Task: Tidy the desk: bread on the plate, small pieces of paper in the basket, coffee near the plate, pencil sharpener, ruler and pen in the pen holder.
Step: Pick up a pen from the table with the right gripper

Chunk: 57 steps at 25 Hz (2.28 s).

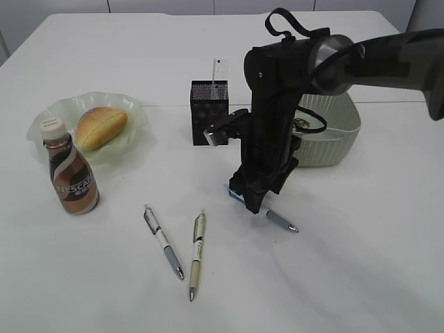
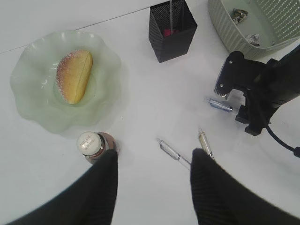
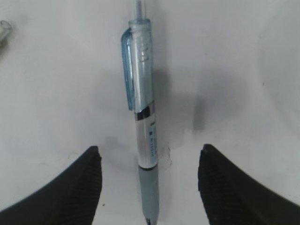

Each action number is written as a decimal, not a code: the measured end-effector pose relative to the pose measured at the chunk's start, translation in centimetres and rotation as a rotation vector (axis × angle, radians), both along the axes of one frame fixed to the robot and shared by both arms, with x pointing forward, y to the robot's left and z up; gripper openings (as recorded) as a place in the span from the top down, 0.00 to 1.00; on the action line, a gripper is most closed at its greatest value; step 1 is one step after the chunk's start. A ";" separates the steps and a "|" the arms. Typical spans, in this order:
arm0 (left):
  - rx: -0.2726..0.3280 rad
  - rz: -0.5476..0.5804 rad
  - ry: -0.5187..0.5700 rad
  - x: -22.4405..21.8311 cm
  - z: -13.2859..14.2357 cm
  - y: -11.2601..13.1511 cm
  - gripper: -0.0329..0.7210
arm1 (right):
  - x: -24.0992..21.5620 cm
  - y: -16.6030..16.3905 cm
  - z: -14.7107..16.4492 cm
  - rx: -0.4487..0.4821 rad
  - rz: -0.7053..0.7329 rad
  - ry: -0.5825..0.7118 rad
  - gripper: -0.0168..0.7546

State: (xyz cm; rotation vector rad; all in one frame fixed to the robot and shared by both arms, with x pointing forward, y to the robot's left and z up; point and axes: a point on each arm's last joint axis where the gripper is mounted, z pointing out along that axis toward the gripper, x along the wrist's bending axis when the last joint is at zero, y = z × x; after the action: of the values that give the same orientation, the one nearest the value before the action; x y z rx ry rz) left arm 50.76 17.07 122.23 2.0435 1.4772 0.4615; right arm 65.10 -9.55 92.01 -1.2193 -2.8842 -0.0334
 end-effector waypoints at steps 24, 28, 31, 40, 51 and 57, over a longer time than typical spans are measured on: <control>0.001 0.001 -0.001 0.0 0.0 0.0 0.47 | 0.5 0.2 -0.2 0.019 0.043 -0.041 0.36; 0.002 0.001 -0.001 0.0 0.0 0.0 0.47 | 0.5 0.3 -0.9 0.013 0.043 -0.026 0.36; 0.002 0.001 -0.001 0.0 0.0 0.0 0.47 | 0.5 0.3 -1.2 0.014 0.043 -0.021 0.36; 0.002 0.001 -0.001 0.0 0.0 0.0 0.47 | 0.5 0.3 -2.5 0.004 0.042 0.006 0.36; 0.002 0.001 -0.001 0.0 0.0 0.0 0.47 | 0.5 0.3 -2.5 0.004 0.042 0.005 0.47; 0.002 0.001 -0.001 0.0 0.0 0.0 0.47 | 0.5 0.3 -2.4 0.003 0.043 0.016 0.88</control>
State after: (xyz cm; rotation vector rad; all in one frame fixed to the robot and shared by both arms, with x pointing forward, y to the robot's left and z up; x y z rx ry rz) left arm 50.77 17.09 122.23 2.0439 1.4776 0.4639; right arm 65.55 -9.22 89.59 -1.1509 -2.8943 -0.0280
